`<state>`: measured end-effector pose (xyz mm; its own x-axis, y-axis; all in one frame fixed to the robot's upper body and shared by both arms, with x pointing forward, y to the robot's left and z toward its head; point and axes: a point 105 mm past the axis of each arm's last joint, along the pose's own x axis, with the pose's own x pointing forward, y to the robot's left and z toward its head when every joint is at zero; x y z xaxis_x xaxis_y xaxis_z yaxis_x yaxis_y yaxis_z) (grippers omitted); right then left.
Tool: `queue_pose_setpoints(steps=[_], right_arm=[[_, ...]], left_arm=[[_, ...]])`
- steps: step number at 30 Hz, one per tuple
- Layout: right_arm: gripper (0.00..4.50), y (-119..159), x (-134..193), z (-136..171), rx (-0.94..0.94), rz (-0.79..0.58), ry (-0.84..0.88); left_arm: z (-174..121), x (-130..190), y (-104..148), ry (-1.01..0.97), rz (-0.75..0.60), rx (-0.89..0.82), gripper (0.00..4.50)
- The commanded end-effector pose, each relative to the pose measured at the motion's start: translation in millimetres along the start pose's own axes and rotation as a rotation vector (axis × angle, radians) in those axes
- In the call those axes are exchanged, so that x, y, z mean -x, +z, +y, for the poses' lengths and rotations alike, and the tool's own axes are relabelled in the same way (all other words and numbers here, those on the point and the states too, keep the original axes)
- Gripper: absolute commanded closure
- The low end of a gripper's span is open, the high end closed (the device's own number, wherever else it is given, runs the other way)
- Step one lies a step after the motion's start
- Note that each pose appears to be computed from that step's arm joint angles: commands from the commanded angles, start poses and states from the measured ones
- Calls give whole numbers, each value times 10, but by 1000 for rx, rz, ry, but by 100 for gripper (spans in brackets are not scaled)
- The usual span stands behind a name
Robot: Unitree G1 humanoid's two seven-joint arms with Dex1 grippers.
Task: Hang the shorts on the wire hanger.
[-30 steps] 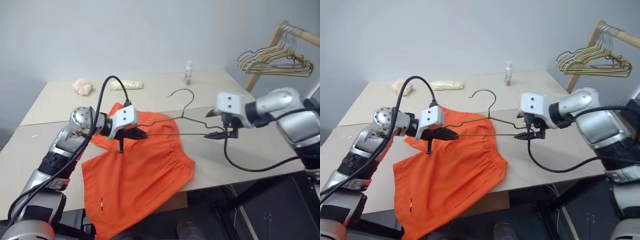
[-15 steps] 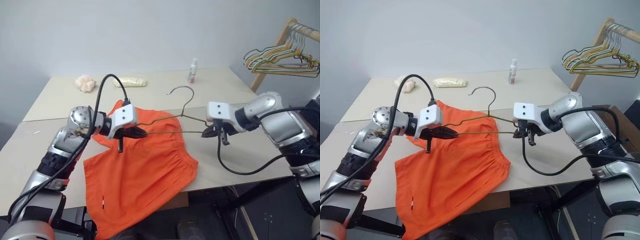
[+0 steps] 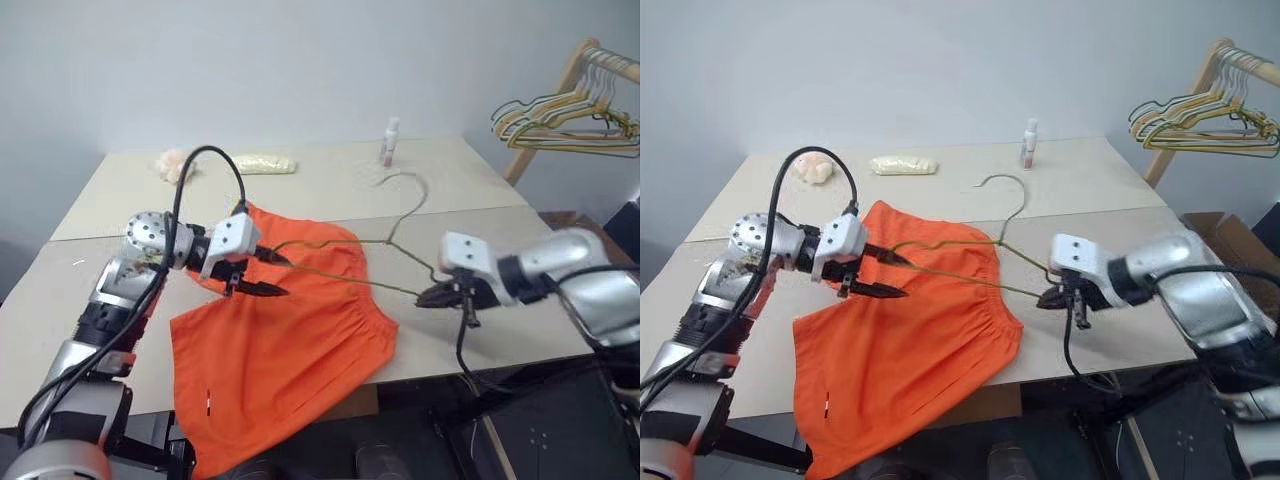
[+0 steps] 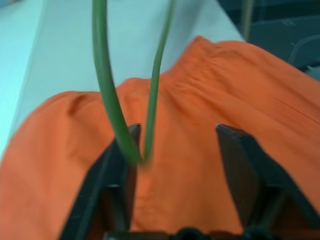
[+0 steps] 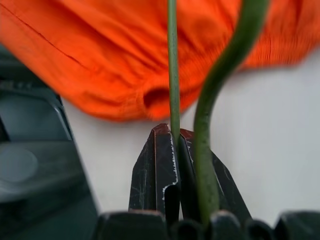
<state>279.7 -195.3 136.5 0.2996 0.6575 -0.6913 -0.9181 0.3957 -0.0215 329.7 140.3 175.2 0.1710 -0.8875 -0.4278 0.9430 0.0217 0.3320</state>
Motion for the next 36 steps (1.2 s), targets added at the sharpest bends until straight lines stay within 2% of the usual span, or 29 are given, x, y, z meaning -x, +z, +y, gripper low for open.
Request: queue_pose_setpoints(steps=[1,2,5,8,14,21,25,30,34,36], right_arm=[[450,-149,217,-18,-198,-26,-87],[450,-243,241,-17,-267,-16,-104],[450,-509,289,22,-485,34,-129],[450,-629,278,114,-649,64,-73],[450,-850,139,275,-818,152,57],[450,-819,108,345,-857,143,171],[450,-728,136,356,-868,84,236],[450,-663,164,352,-866,51,261],[450,-588,186,223,-867,-23,214],[450,-572,196,300,-847,3,256]], left_arm=[[8,137,94,24,-56,14,28],[-33,139,100,14,-67,21,1],[-108,98,143,46,-112,-7,1],[-196,79,176,20,-126,9,1],[-336,83,193,-15,-113,17,1],[-408,133,199,-15,-99,37,1],[-435,145,201,-13,-96,46,1],[-464,145,198,-11,-95,53,1],[-484,152,192,-9,-95,59,1],[-495,158,188,-10,-94,62,1]])
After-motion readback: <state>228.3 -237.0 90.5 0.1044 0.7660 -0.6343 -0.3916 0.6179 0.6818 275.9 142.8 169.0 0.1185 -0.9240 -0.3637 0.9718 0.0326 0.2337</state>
